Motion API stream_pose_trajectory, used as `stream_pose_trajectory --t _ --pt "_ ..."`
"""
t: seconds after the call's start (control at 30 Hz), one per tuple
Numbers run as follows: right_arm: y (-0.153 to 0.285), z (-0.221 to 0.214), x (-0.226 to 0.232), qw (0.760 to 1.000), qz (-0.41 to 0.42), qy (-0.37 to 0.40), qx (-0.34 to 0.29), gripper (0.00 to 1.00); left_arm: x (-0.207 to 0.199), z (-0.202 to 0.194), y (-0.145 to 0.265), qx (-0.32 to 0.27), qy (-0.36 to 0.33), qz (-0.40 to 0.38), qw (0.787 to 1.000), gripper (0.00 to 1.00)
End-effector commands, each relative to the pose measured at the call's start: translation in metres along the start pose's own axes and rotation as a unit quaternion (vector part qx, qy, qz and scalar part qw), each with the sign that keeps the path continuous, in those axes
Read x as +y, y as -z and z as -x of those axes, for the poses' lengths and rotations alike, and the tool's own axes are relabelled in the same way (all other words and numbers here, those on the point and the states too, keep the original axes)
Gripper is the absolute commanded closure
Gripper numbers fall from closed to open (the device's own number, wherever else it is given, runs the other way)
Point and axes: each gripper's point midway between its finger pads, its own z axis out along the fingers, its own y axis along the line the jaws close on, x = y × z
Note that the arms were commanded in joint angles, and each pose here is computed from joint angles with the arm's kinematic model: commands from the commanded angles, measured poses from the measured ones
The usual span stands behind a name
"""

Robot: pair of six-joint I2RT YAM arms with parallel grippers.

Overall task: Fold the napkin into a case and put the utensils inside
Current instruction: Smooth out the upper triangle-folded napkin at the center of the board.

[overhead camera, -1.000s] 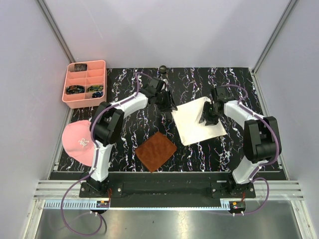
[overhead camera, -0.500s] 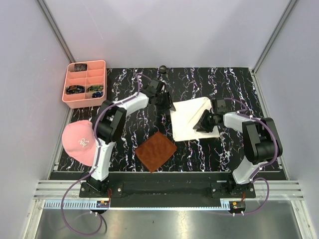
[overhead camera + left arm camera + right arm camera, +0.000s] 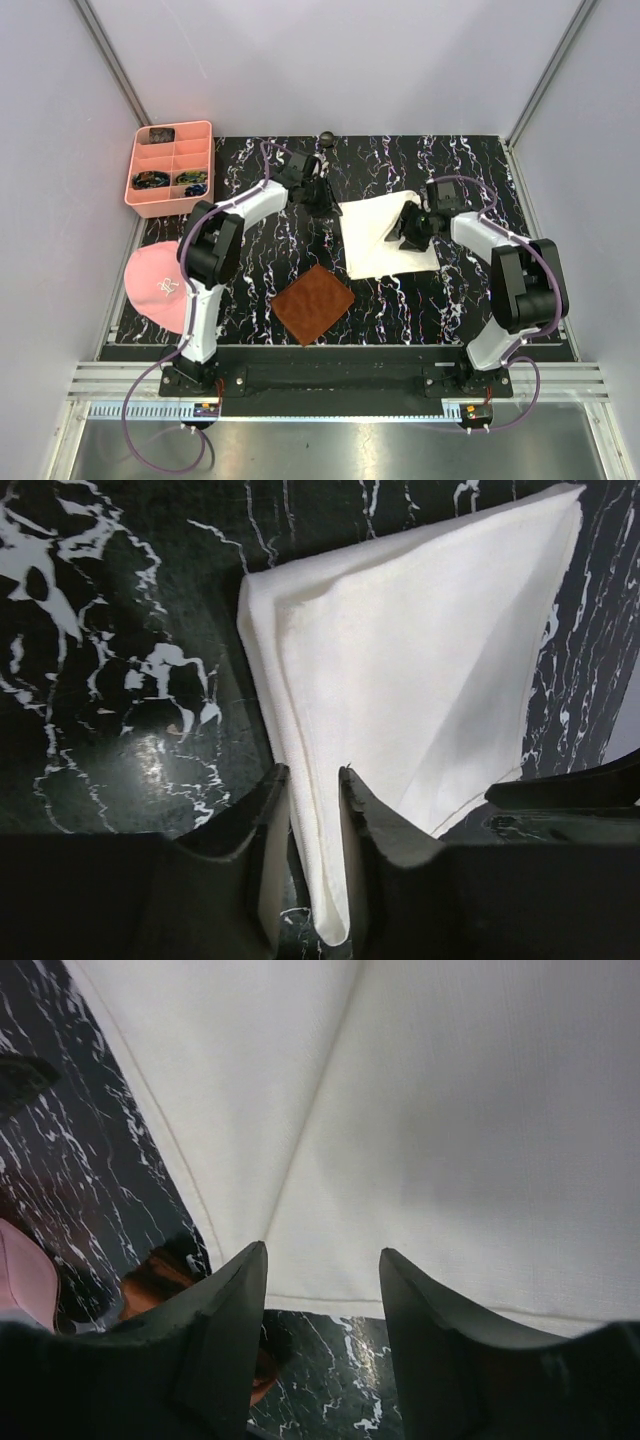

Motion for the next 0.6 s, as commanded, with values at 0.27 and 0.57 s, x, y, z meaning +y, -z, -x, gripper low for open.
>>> stream_pose_trajectory --t 0.27,0.57 --pt "0.012 0.129 0.037 0.996 0.026 0.034 -0.082 0.49 -0.037 -0.059 0.043 -0.002 -0.05 -0.019 0.999 0.9" --pt "-0.038 0.156 0.048 0.996 0.065 0.029 -0.046 0.73 -0.032 -0.094 0.049 0.013 -0.07 0.004 0.997 0.98"
